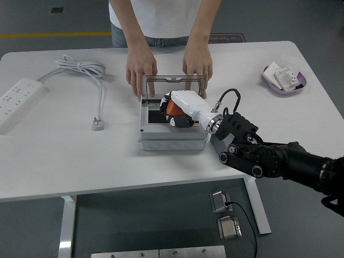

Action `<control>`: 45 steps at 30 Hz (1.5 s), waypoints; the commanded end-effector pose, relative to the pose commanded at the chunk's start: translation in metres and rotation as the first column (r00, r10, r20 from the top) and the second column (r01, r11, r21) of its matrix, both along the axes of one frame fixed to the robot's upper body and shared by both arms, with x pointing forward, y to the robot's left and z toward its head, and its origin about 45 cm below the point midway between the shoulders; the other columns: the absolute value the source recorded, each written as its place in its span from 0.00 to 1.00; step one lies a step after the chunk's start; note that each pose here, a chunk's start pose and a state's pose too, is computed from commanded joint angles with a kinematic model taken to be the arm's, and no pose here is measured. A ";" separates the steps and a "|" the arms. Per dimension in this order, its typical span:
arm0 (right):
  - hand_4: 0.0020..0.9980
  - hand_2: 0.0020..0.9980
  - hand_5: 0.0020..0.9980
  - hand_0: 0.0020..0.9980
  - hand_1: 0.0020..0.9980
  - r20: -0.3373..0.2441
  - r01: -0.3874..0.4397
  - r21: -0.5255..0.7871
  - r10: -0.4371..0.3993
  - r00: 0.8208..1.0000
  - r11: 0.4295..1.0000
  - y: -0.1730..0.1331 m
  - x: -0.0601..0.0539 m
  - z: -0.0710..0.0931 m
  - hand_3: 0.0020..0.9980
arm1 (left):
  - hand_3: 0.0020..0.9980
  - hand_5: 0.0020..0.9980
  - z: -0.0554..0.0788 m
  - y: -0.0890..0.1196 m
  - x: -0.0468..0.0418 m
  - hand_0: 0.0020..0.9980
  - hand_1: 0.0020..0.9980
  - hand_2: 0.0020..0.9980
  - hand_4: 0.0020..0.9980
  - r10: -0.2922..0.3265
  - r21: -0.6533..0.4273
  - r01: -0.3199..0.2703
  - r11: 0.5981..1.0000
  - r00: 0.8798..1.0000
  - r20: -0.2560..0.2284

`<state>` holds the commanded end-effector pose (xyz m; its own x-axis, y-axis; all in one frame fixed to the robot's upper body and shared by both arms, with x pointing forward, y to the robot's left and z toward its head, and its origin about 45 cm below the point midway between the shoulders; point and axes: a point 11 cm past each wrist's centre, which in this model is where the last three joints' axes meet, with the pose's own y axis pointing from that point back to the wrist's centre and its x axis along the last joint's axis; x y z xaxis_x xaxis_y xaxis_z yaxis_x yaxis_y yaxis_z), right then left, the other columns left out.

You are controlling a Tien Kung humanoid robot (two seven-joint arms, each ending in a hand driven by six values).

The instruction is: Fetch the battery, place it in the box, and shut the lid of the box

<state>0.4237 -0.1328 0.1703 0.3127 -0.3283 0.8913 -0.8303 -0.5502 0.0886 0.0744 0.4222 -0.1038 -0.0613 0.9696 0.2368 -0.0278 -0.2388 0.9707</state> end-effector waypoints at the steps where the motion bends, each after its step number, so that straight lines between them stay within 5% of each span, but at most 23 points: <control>1: 0.42 0.62 0.13 0.49 0.50 -0.001 0.000 0.000 0.000 1.000 1.000 0.000 0.000 0.000 0.68 | 0.61 0.19 0.000 0.000 -0.0002 0.63 0.67 0.62 0.62 0.000 0.000 0.000 1.000 1.000 0.000; 6: 0.42 0.62 0.13 0.49 0.50 -0.001 -0.002 0.006 0.002 1.000 1.000 0.000 -0.001 0.000 0.68 | 0.61 0.19 0.000 0.000 -0.0009 0.63 0.67 0.62 0.62 0.000 -0.001 0.000 1.000 1.000 -0.002; 7: 0.54 0.63 0.20 0.52 0.51 -0.001 -0.002 0.008 0.002 1.000 1.000 0.001 -0.001 0.000 0.69 | 0.61 0.19 0.000 0.000 -0.0008 0.63 0.67 0.62 0.62 0.000 -0.001 0.000 1.000 1.000 -0.002; 12: 0.54 0.63 0.20 0.52 0.51 0.002 -0.003 0.014 0.003 1.000 1.000 0.001 -0.001 0.001 0.69 | 0.61 0.19 0.000 0.000 -0.0005 0.63 0.67 0.62 0.62 0.000 0.000 0.000 1.000 1.000 -0.002; 13: 0.62 0.63 0.23 0.53 0.51 0.003 -0.003 0.015 0.003 1.000 1.000 0.001 -0.001 0.002 0.69 | 0.61 0.19 0.000 0.000 -0.0005 0.63 0.67 0.62 0.62 0.000 0.000 0.000 1.000 1.000 -0.002; 36: 0.66 0.63 0.26 0.54 0.51 0.055 -0.064 0.088 0.059 0.997 0.994 0.018 -0.012 0.027 0.70 | 0.61 0.19 -0.001 -0.003 -0.0018 0.63 0.67 0.62 0.62 0.001 -0.005 -0.001 1.000 1.000 -0.003; 45: 0.67 0.63 0.27 0.54 0.51 0.063 -0.011 0.040 0.008 0.998 0.999 -0.018 -0.008 0.034 0.70 | 0.61 0.19 -0.002 -0.003 -0.0053 0.63 0.67 0.62 0.62 0.009 -0.006 -0.009 1.000 1.000 -0.005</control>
<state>0.4157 -0.1505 0.2047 0.2596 -0.3618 0.8954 -0.8283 -0.5602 0.0138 0.0691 0.4192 -0.1058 -0.0687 0.9705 0.2312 -0.0205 -0.2331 0.9722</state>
